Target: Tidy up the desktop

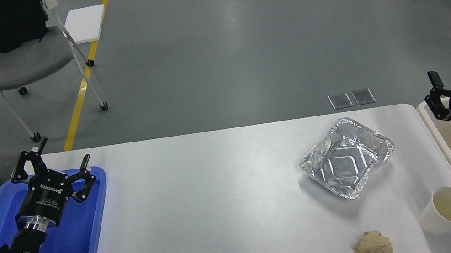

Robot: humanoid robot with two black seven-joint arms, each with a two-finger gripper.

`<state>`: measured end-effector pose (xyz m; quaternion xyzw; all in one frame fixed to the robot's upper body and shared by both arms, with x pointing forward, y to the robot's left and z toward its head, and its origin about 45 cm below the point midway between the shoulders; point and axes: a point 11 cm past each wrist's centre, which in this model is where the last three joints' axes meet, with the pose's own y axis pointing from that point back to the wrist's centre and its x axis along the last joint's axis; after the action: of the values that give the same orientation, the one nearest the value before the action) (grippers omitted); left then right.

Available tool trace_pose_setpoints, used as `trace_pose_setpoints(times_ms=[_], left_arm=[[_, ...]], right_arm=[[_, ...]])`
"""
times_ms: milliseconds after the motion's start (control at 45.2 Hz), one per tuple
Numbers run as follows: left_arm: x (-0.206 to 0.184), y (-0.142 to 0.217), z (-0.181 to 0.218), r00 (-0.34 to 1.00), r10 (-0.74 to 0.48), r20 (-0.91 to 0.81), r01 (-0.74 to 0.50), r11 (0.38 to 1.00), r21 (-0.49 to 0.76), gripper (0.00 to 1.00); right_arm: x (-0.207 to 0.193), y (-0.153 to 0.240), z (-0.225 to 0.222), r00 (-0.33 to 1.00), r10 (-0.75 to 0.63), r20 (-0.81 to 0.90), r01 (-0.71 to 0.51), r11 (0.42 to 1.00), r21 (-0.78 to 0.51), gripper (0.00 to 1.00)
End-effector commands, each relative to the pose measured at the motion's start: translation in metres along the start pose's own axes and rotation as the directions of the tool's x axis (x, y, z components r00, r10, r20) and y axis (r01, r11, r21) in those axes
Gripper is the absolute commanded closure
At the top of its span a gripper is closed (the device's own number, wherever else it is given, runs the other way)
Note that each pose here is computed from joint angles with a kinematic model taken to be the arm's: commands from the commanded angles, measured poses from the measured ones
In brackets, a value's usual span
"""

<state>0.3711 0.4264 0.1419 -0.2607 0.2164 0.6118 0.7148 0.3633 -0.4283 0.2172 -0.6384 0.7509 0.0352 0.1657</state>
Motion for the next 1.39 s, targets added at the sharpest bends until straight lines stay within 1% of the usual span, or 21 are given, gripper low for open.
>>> trace_pose_setpoints(times_ms=[0,642,996,1195,1372], left_arm=[[0.000,0.000,-0.001,1.000,-0.002,0.003,0.002,1.000,0.006,0.01],[0.000,0.000,-0.001,1.000,-0.001,0.002,0.001,1.000,0.003,0.01],[0.000,0.000,-0.001,1.000,-0.001,0.002,0.001,1.000,0.005,0.01],[0.000,0.000,-0.001,1.000,-0.001,0.002,0.001,1.000,0.005,0.01],[0.000,0.000,-0.001,1.000,-0.001,0.002,0.001,1.000,0.003,0.01]], right_arm=[[0.000,0.001,0.002,1.000,0.003,0.001,-0.003,1.000,-0.004,0.00],[0.002,0.000,-0.001,1.000,0.004,-0.009,-0.004,1.000,0.000,0.00],[0.019,-0.004,-0.023,0.998,0.007,-0.069,-0.006,1.000,0.023,0.00],[0.036,-0.007,-0.048,0.991,0.011,-0.134,-0.006,0.999,0.038,0.00],[0.059,-0.008,-0.085,0.963,-0.002,-0.270,0.013,0.999,0.036,0.00]])
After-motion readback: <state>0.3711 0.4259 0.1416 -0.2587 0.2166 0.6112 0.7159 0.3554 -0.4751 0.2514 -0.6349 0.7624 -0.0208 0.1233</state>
